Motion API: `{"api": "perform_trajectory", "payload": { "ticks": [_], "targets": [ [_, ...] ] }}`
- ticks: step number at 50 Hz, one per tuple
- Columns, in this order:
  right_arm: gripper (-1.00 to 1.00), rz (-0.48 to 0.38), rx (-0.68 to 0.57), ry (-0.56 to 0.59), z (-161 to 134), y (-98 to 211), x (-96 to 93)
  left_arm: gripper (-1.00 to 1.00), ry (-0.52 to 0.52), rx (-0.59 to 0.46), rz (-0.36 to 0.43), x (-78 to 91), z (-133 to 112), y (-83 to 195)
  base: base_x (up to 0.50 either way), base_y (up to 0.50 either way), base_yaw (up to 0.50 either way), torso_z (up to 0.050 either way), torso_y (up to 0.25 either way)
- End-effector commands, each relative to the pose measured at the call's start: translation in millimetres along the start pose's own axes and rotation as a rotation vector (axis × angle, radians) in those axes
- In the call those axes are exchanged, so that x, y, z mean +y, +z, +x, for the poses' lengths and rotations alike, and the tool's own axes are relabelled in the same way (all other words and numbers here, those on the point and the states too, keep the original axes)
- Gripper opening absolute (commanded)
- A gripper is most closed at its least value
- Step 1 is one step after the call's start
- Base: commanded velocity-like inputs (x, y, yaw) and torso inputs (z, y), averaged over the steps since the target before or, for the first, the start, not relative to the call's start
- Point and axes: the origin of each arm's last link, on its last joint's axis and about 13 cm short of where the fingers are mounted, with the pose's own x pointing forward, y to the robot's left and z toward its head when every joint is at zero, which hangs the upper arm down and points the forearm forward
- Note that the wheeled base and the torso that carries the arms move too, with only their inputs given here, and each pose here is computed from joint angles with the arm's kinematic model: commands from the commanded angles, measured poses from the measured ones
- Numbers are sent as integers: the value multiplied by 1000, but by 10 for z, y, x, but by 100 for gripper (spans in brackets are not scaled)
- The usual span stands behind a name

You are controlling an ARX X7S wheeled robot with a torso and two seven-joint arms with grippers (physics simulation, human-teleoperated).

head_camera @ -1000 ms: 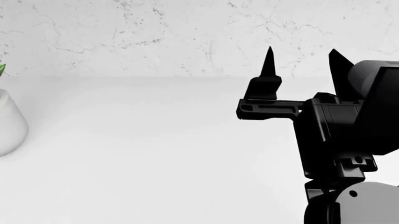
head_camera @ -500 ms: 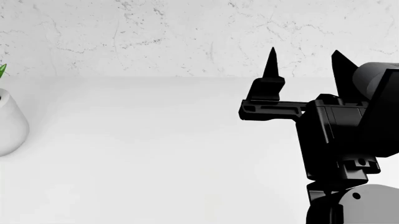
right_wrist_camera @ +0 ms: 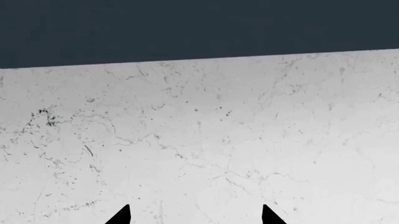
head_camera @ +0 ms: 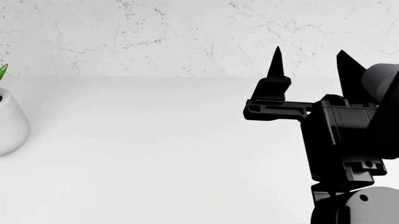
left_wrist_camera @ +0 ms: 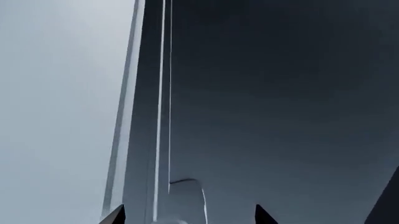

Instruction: Pick the sweet potato, carrot from the counter and place them in the cabinet. Then close the cabinet.

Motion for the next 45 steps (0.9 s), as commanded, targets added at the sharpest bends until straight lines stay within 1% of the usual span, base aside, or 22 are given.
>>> {"api": "perform_trajectory", "payload": {
  "ticks": [1, 12, 17, 21, 26, 33, 42, 44, 45],
  "targets": [
    [100, 0, -11, 7, -9, 18, -9, 100, -320, 1, -120, -478, 155, -62, 0, 0, 0, 10, 0],
    [100, 7, -17, 25, 3, 29, 9, 100, -322, 64, -293, -615, 400, -43, 0, 0, 0, 1, 0],
    [100, 9, -18, 29, 6, 34, 11, 100, -311, 87, -339, -651, 513, -48, 0, 0, 0, 2, 0],
    [100, 11, -20, 29, 3, 41, 9, 100, -305, 108, -360, -690, 596, -73, 0, 0, 0, 3, 0],
    [100, 12, -20, 30, 0, 40, 7, 100, -304, 127, -360, -746, 673, -123, 0, 0, 0, 0, 0],
    [100, 12, -20, 30, -5, 35, 3, 100, -294, 164, -319, -818, 793, -260, 3, 0, -1, 3, 0],
    [100, 11, -25, 38, -2, 64, 10, 100, -228, 201, -275, -828, 1022, -498, 11, 0, -6, 6, 0],
    [100, 19, -54, 59, -5, 99, 17, 100, -221, 204, -258, -843, 1062, -533, 11, 0, -7, 0, 0],
    [100, 34, -79, 88, -16, 126, 24, 100, -218, 205, -251, -852, 1081, -545, 11, 0, -7, 12, 0]
  ]
}}
